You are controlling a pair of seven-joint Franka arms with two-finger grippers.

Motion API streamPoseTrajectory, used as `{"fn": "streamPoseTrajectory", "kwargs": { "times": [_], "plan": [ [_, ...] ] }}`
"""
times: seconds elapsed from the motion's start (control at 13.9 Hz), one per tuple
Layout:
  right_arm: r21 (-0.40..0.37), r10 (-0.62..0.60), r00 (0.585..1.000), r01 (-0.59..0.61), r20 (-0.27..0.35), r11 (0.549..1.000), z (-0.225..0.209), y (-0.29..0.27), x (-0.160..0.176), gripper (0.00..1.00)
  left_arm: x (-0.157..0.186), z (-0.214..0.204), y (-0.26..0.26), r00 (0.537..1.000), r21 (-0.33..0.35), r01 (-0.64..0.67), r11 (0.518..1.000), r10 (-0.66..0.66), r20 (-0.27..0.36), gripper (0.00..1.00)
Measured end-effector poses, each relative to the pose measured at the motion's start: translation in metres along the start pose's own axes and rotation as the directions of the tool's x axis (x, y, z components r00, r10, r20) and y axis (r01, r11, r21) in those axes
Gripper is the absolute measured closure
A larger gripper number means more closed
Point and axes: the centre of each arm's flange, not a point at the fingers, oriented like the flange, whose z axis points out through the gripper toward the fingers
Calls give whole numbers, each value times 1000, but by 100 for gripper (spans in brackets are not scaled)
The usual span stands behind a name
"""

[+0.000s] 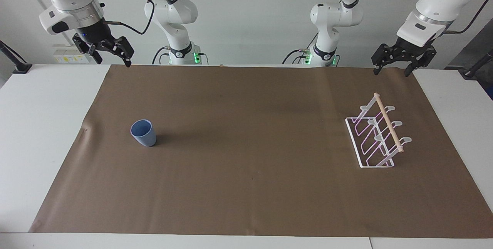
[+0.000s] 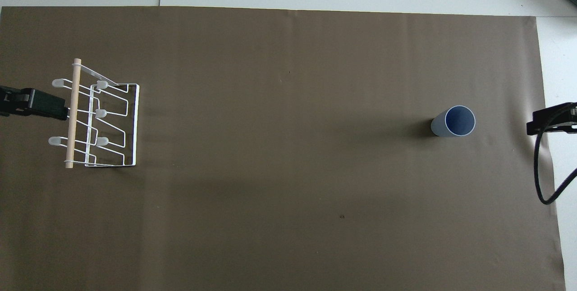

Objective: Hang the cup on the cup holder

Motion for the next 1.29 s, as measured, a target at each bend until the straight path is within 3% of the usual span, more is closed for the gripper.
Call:
{"fn": "streamPoseTrajectory", "kwargs": {
  "times": [0.36,0.57,0.93,1.29],
  "plan": [
    [0,-4,1000,4,-4,1000,1,-2,1,0,0,0,0,1000,0,-1,1000,1,0,0],
    [2,-6,999,6,-43,1000,12,-3,6,0,0,0,0,1000,0,-1,1000,1,0,0],
    [0,-57,993,57,-103,998,90,-5,25,0,0,-1,0,1000,0,0,1000,0,-2,0],
    [-11,-135,984,134,-120,991,169,10,52,0,0,-1,0,1000,0,1,1000,-1,-2,0]
  ]
}}
